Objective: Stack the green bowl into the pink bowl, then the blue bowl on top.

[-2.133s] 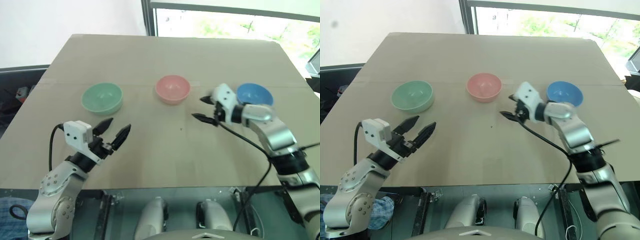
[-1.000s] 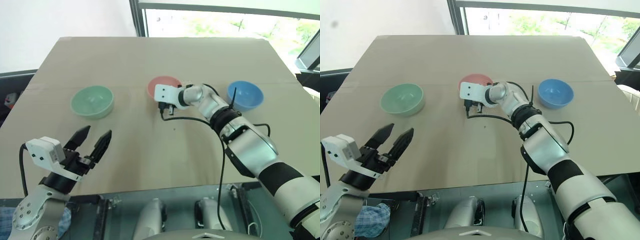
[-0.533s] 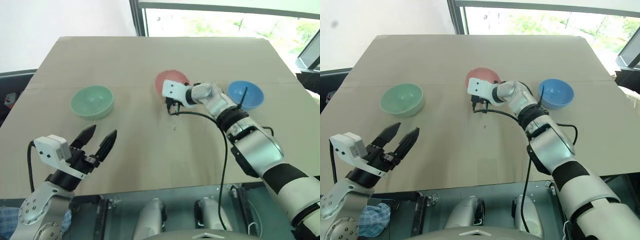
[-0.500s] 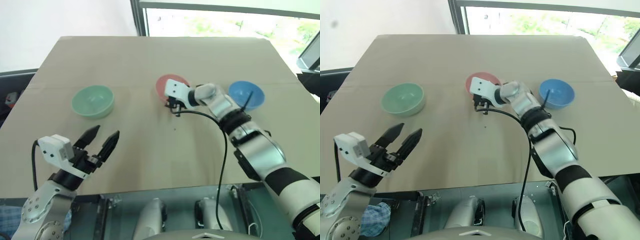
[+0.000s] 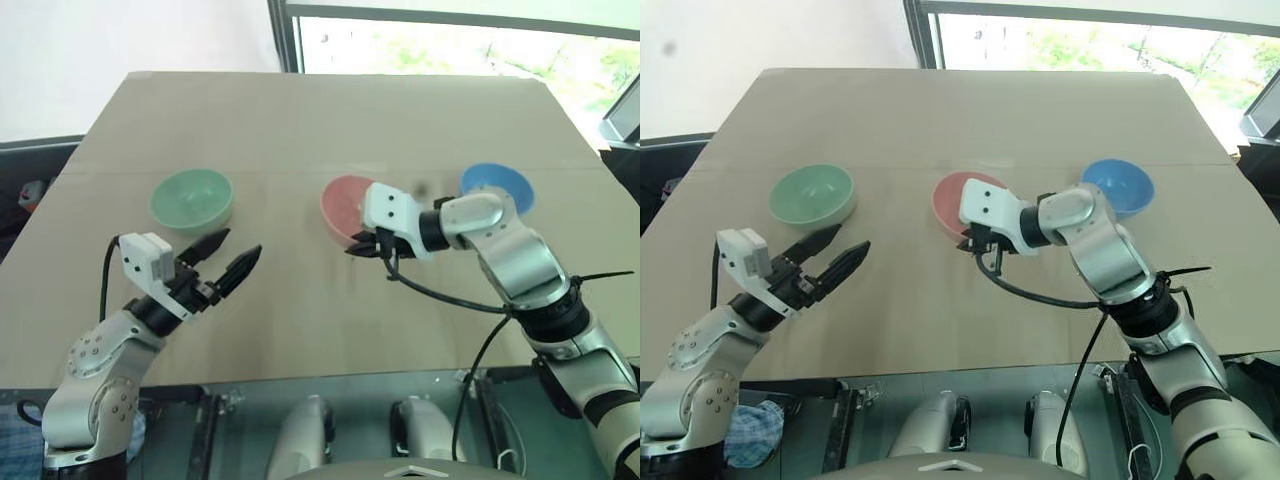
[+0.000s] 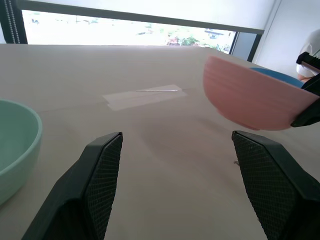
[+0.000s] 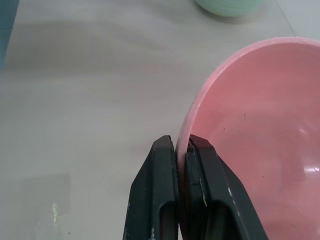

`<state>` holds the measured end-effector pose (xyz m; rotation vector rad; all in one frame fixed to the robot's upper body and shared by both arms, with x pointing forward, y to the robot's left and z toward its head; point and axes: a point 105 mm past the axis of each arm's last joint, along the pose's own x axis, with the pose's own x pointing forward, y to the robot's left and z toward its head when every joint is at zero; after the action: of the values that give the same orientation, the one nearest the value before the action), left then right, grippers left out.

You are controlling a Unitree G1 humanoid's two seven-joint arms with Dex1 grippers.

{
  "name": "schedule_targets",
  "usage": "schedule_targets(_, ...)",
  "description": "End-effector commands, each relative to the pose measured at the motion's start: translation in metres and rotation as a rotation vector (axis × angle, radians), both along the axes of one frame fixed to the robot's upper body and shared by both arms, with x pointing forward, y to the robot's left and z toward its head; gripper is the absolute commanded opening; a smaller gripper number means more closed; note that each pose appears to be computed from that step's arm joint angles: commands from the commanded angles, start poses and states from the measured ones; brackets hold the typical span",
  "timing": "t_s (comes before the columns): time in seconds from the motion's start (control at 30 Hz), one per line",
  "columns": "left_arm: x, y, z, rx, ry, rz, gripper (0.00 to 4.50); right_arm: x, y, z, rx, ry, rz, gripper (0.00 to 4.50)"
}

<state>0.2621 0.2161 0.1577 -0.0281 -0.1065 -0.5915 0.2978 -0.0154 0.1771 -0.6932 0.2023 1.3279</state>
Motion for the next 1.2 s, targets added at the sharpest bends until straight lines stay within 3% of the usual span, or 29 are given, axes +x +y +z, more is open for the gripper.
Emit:
schedule_targets(0.03, 0.002, -0.004, 0.006, 0.023, -0.031, -0.034, 3.7, -0.01, 0.003, -0.001, -0.007, -0.022, 0.007, 0.07)
schedule_targets(0.07, 0.002, -0.004, 0.006, 0.024, -0.032, -0.038, 3.7, -0.01, 0.003, -0.002, -0.012, -0.024, 0.004, 0.76)
schedule_targets(0.13, 0.003, -0.004, 0.006, 0.024, -0.034, -0.039, 3.7, -0.011, 0.002, -0.007, -0.025, -0.027, -0.004, 1.45)
schedule_targets(0.33, 0.005, -0.005, 0.007, 0.024, -0.038, -0.05, 3.7, -0.008, -0.002, -0.008, -0.02, -0.044, -0.044, 4.12)
schedule_targets(0.37, 0.005, -0.005, 0.007, 0.025, -0.038, -0.051, 3.7, -0.006, -0.003, -0.007, -0.017, -0.046, -0.054, 4.37)
schedule_targets(0.5, 0.006, -0.005, 0.01, 0.04, -0.042, -0.051, 3.7, -0.005, -0.017, 0.017, 0.101, -0.005, -0.103, 4.46)
schedule_targets(0.63, 0.013, 0.007, 0.022, 0.093, -0.081, 0.01, 3.7, -0.01, -0.042, 0.047, 0.358, 0.078, -0.139, 4.46)
schedule_targets(0.77, 0.036, 0.032, 0.038, 0.164, -0.116, 0.191, 3.7, -0.025, -0.089, 0.063, 0.564, 0.177, -0.115, 4.46)
schedule_targets(0.97, 0.062, 0.053, 0.042, 0.361, -0.131, 0.321, 3.7, -0.038, -0.141, 0.068, 0.585, 0.11, -0.128, 4.46)
schedule_targets(1.2, 0.085, 0.055, 0.034, 0.482, -0.078, 0.306, 3.7, -0.044, -0.153, 0.075, 0.585, -0.005, -0.142, 4.46)
